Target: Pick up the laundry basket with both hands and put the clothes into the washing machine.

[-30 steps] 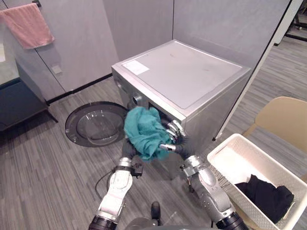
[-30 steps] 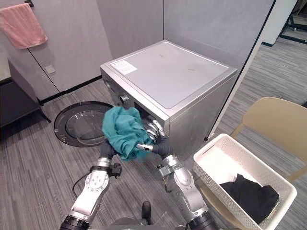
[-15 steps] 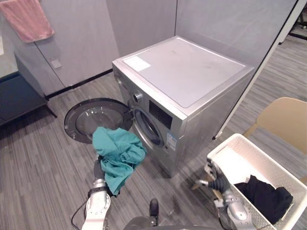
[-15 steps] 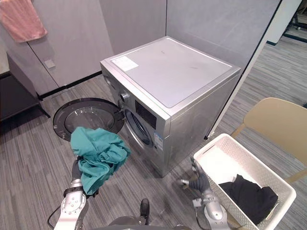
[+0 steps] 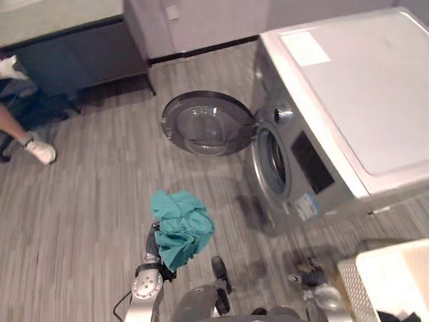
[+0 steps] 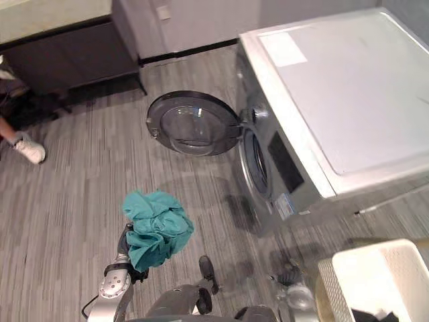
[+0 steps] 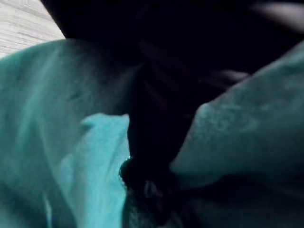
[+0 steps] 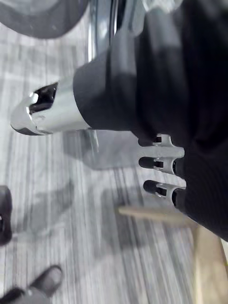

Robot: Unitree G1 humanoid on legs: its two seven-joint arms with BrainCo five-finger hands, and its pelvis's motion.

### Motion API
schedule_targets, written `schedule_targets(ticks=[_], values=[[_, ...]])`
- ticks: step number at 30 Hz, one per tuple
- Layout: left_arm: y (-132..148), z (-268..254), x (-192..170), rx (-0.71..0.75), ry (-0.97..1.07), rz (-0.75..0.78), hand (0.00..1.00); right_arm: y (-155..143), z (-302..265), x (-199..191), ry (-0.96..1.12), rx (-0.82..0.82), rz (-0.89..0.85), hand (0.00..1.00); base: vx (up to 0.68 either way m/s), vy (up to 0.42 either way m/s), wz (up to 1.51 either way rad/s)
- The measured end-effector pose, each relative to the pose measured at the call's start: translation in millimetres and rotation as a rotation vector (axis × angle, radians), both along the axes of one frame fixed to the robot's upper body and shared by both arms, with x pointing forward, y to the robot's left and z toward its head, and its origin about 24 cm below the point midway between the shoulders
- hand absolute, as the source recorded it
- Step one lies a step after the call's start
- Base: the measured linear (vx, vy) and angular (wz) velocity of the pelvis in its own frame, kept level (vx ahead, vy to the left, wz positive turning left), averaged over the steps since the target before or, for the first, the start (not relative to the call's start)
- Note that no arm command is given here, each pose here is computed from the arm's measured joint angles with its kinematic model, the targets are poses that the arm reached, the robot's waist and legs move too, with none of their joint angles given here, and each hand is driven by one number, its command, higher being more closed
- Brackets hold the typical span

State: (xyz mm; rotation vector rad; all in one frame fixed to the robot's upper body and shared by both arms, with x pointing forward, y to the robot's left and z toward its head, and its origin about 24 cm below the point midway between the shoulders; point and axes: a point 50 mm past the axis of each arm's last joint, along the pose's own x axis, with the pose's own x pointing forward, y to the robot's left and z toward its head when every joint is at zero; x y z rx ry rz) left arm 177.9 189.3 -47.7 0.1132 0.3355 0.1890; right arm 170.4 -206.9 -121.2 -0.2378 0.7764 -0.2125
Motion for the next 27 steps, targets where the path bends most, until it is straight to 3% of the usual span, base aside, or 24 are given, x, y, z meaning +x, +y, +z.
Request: schedule_targets(ticks=[5, 16, 20, 27], values=[[-12.4, -16.5, -20.8, -0.034, 0.101, -0.043, 1.00, -3.5, 4.0, 3.5, -0.008, -0.023, 0.028, 0.00, 0.16, 0.099, 0.10], [-27.5, -9.4, 3.1, -0.034, 0.050, -0.117, 1.00, 8.6, 0.3, -14.9, -0.003, 0.003, 0.065, 0.00, 0.33, -0.088, 0.54], [-33.2, -13.2, -11.1, -0.067, 0.075, -0.109, 1.00, 18.2, 11.4, -3.8, -0.080, 0.016, 0.094, 0.00, 0.49, -0.196, -0.50], [-49.4, -4.2, 5.5, -0.104, 0.020, -0.149, 1.00, 25.7, 3.3, -5.6, -0.037, 0.039, 0.082, 0.00, 0.31, 0.054, -0.87]])
